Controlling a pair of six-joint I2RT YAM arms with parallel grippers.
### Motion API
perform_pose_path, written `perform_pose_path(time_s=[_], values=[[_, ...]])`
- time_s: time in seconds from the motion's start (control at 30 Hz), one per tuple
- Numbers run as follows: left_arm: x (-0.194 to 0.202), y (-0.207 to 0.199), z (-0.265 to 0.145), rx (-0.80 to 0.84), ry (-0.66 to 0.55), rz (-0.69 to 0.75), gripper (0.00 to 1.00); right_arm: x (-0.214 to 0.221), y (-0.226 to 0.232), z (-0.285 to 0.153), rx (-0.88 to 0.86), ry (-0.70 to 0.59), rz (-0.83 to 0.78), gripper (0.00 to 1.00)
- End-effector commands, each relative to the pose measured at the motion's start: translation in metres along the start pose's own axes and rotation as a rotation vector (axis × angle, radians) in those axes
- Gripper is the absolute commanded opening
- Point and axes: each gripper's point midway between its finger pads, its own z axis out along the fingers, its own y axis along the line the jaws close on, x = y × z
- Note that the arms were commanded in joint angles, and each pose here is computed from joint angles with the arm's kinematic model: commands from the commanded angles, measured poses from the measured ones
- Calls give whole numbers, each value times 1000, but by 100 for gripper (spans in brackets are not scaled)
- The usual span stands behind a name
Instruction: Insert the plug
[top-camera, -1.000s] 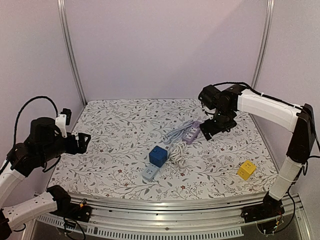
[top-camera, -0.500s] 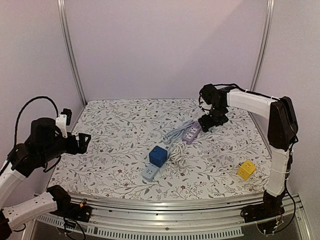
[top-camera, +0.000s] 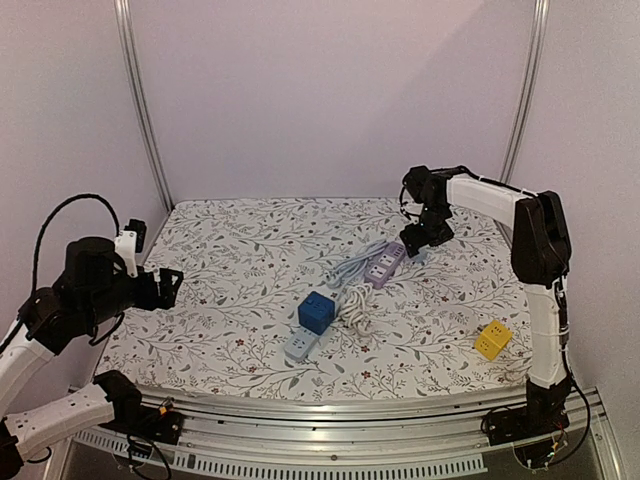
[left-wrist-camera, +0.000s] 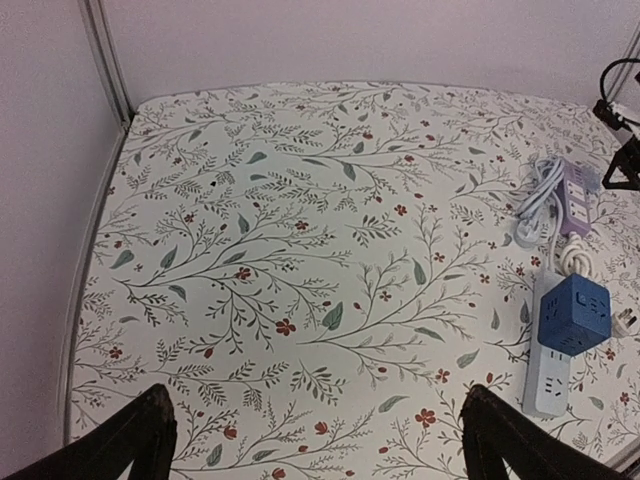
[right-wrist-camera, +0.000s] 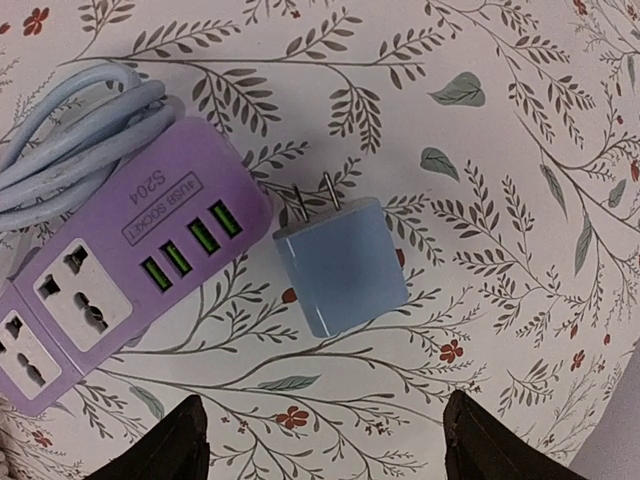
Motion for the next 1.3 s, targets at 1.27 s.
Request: perform_pose_path(time_s=[1.27], values=[[11, -2, 17, -3, 38, 30, 100, -12, -7, 71, -149, 103, -12, 69]])
